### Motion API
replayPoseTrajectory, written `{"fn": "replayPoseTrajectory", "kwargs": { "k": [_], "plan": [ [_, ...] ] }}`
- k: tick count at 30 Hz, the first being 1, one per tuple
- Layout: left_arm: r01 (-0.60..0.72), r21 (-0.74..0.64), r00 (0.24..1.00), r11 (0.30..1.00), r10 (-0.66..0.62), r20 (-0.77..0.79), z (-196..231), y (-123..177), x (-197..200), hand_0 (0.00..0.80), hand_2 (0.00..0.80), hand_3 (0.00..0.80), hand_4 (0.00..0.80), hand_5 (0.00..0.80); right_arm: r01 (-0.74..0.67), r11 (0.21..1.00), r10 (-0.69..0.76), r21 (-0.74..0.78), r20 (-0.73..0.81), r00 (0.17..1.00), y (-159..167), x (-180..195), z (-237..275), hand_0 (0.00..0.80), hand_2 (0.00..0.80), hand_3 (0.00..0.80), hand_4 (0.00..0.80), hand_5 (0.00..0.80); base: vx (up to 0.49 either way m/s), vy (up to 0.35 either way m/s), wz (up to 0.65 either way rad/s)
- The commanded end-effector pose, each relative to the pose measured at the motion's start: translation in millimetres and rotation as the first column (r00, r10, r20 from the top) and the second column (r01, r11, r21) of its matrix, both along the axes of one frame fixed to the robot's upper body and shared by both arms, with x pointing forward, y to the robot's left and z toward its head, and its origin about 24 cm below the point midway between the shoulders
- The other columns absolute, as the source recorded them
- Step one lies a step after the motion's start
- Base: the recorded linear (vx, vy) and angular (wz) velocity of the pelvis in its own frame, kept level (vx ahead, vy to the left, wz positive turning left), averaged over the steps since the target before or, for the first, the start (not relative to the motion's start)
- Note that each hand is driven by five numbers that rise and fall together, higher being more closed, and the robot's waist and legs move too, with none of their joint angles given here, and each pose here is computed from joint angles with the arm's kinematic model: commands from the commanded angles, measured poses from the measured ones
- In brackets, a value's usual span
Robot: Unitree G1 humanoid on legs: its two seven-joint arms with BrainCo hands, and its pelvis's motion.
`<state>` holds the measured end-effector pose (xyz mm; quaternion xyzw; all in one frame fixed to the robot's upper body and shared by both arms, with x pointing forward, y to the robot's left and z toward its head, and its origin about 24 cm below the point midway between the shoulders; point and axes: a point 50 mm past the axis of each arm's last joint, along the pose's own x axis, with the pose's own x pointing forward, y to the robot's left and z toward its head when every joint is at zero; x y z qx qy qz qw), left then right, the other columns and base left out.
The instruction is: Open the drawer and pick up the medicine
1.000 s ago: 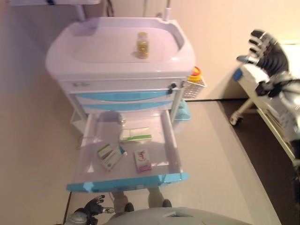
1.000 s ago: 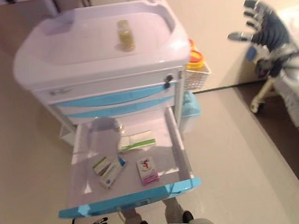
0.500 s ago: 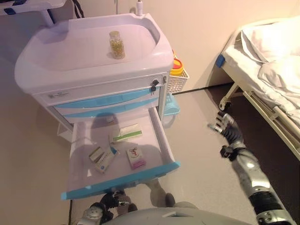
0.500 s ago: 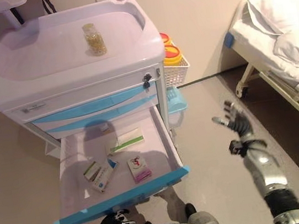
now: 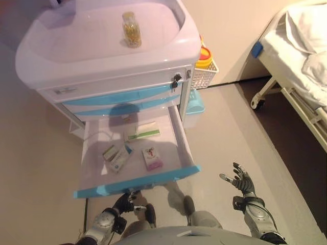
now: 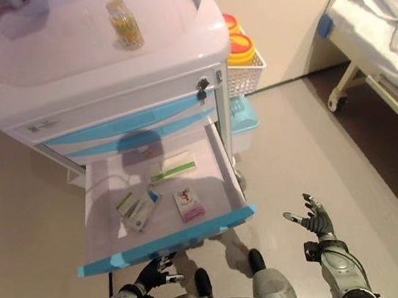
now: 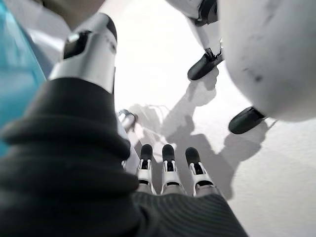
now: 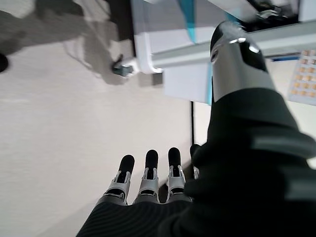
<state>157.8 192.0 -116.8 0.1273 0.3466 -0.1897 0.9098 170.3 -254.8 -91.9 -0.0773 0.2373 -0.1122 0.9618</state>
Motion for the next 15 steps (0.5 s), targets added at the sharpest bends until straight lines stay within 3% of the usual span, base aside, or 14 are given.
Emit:
{"fn": "replayPoseTrajectory", "kwargs": {
  "k": [1,6,9,15],
  "plan": [
    [0.025,-0.012,0.967,1.000,-0.021,0.256,46,0,58,0.000,0.000,0.000,0.000,0.000,-0.127,0.990,0.132,-0.052,0.095,0.987,6,19,15,0.000,0.000,0.000,0.000,0.000,-0.195,0.114,0.14],
    [0.088,0.069,0.888,0.994,-0.109,0.447,97,1,97,0.000,0.000,0.000,0.000,0.000,-0.246,0.965,0.254,-0.090,0.096,0.962,17,28,21,0.000,0.000,0.000,0.000,0.000,-0.153,0.091,0.20],
    [0.148,0.203,0.803,0.968,-0.237,0.546,133,0,114,0.000,0.000,0.000,0.000,0.000,-0.276,0.950,0.293,-0.146,0.115,0.949,17,35,29,0.000,0.000,0.000,0.000,0.000,-0.107,0.085,0.28],
    [0.168,0.336,0.688,0.927,-0.355,0.633,190,0,133,0.000,0.000,0.000,0.000,0.000,-0.278,0.930,0.313,-0.241,0.119,0.942,6,42,40,0.000,0.000,0.000,0.000,0.000,-0.028,0.091,0.17]
  ]
}}
